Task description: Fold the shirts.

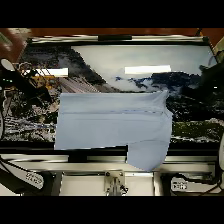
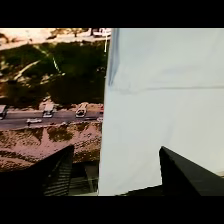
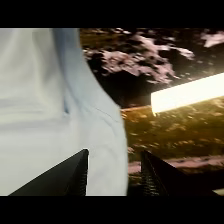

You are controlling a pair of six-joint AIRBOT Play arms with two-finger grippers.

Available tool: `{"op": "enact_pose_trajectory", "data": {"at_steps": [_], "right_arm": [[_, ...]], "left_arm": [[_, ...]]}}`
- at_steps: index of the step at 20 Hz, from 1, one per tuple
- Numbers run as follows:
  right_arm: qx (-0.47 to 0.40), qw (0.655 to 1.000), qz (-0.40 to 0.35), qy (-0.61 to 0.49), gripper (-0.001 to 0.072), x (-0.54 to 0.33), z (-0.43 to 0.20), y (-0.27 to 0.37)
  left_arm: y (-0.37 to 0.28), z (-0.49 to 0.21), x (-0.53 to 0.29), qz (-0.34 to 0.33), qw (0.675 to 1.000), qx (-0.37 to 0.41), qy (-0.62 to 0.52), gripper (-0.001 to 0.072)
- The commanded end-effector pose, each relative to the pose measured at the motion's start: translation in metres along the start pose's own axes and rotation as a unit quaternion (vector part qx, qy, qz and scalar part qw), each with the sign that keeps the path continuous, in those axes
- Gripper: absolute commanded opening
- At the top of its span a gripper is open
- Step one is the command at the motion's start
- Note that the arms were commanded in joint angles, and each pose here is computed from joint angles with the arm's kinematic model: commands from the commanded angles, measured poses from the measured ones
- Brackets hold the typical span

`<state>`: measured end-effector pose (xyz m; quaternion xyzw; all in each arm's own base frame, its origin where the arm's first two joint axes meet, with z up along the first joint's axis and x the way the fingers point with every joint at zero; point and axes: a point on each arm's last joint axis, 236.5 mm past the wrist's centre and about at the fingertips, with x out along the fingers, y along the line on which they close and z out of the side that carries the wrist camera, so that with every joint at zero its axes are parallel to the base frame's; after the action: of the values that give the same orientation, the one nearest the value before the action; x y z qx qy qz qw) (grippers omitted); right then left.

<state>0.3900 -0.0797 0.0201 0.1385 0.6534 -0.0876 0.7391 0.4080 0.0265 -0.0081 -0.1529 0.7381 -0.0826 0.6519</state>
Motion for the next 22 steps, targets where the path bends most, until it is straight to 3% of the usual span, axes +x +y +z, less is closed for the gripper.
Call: {"op": "enact_pose_trajectory", "data": {"at_steps": [1, 5, 8, 12, 22], "right_arm": [[0.014, 0.999, -0.029, 0.034, 0.0451, -0.04, -0.04, -0.058], [0.045, 0.998, 0.013, 0.049, 0.0451, -0.021, -0.095, -0.075], [0.051, 0.995, 0.072, 0.037, 0.0451, -0.004, -0.106, -0.055], [0.058, 0.991, 0.116, 0.023, 0.0451, 0.001, -0.099, -0.034], [0.059, 0.992, 0.112, 0.017, 0.045, 0.002, -0.097, -0.037]], "left_arm": [[0.012, -0.02, -0.042, 0.011, 0.999, -0.014, -0.035, 0.0615], [0.017, -0.091, 0.002, -0.015, 0.999, -0.035, 0.02, 0.0615], [0.009, -0.137, 0.045, -0.072, 0.996, -0.041, 0.032, 0.0615], [0.017, -0.174, 0.081, -0.097, 0.992, -0.061, 0.054, 0.0615], [0.01, -0.196, 0.126, -0.123, 0.989, -0.061, 0.06, 0.0598]]}}
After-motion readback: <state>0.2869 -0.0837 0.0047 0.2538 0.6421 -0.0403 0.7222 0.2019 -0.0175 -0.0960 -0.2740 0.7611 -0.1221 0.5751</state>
